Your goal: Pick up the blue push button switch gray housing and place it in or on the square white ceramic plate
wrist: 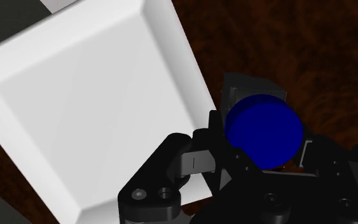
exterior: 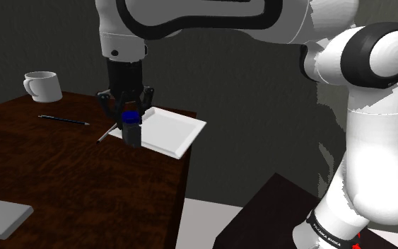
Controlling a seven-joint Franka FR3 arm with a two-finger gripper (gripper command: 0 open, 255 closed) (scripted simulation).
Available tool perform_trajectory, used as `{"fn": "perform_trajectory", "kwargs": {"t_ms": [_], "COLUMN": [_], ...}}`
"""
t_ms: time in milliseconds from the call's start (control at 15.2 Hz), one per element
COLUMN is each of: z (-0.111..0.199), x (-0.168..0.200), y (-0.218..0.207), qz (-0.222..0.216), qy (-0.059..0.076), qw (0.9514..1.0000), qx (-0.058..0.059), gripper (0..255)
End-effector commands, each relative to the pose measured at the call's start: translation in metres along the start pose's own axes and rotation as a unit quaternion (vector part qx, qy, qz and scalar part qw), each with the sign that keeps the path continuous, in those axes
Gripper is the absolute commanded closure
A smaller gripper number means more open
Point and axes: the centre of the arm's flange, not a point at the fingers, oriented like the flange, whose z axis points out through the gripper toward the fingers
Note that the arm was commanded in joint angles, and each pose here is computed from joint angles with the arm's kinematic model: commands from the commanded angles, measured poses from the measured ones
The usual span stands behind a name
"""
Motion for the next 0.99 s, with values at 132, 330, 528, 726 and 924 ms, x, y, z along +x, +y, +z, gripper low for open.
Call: {"fn": "perform_trajectory", "kwargs": {"t_ms": [132,330,528,726,924], "z": [-0.022,-0.038,-0.054,-0.059,-0.066], "x": [-0.001,-0.001,-0.002,0.008,0.022], "y": [0.000,0.000,0.000,0.024,0.060], "qz": [0.000,0.000,0.000,0.000,0.000], "qy": [0.000,0.000,0.000,0.000,0.000], "qw": [1.0000,1.0000,1.0000,1.0000,1.0000], "qx": [0.000,0.000,0.000,0.000,0.000], "gripper": [255,255,255,255,255]}}
